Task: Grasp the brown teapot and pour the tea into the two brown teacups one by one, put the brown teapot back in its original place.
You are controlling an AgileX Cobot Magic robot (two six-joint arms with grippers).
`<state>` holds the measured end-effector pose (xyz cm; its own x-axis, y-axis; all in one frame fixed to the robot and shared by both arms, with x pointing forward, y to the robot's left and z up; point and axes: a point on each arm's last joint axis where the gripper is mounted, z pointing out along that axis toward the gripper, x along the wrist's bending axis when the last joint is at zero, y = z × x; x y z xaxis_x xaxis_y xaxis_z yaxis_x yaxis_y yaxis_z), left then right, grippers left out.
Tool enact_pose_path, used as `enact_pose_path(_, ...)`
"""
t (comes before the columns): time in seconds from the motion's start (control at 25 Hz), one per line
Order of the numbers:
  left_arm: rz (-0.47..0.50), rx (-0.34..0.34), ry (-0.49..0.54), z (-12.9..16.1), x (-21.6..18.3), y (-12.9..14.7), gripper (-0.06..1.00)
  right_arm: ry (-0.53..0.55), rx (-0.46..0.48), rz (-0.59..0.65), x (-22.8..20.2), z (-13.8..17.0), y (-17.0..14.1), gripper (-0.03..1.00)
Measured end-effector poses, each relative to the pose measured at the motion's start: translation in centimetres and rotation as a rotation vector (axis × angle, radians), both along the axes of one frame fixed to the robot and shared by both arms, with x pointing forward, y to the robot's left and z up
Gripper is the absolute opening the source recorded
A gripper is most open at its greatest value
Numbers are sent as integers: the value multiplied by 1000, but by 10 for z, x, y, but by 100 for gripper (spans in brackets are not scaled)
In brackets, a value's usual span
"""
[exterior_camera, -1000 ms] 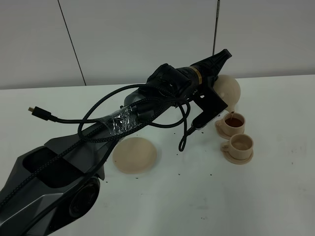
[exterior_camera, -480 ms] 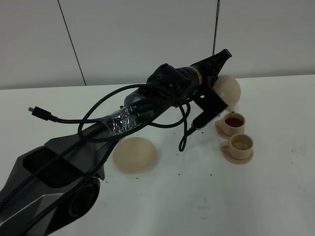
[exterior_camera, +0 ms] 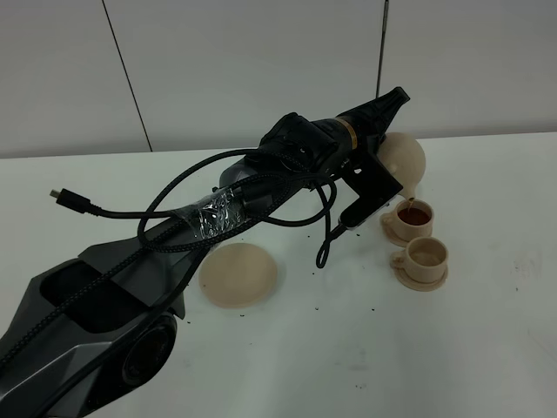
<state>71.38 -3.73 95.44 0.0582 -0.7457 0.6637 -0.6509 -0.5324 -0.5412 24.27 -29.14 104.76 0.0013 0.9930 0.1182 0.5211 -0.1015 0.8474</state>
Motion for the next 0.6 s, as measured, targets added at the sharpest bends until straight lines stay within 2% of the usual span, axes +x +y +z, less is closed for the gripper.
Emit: enact_pose_path(0.6, 0, 0, 0, 0, 0, 0, 17, 0, 0, 0, 0, 0, 0, 24)
